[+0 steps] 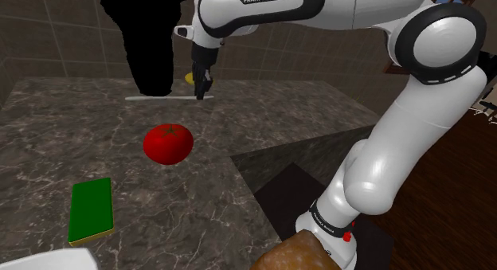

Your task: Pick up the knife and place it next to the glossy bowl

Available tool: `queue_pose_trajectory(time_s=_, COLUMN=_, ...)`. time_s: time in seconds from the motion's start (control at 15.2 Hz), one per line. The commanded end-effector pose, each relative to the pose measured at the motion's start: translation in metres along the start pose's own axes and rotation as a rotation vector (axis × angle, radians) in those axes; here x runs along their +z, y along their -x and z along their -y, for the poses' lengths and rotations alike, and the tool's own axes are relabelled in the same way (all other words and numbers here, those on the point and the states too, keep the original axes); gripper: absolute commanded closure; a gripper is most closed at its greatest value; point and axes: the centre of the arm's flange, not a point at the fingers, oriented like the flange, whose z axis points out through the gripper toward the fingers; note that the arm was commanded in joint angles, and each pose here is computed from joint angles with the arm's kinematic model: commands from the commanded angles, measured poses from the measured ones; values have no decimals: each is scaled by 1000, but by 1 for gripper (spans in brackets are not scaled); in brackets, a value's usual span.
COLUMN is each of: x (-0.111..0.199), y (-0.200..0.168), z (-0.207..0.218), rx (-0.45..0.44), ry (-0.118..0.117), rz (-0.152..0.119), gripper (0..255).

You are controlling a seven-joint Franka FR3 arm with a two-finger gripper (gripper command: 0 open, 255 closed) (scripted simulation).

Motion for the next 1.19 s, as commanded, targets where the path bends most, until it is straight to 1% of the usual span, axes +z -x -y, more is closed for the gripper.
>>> queue_pose_trajectory(time_s=0.0, x=-11, y=0, z=-1, rx=0, ry=0, rz=0, gripper=255)
queue_pose_trajectory(time_s=0.4, x=-41, y=0, z=-1, rx=0, ry=0, rz=0, gripper=255)
queue_pose_trajectory(time_s=1.12, x=-40, y=-45, z=137, rx=0, ry=0, rz=0, gripper=255)
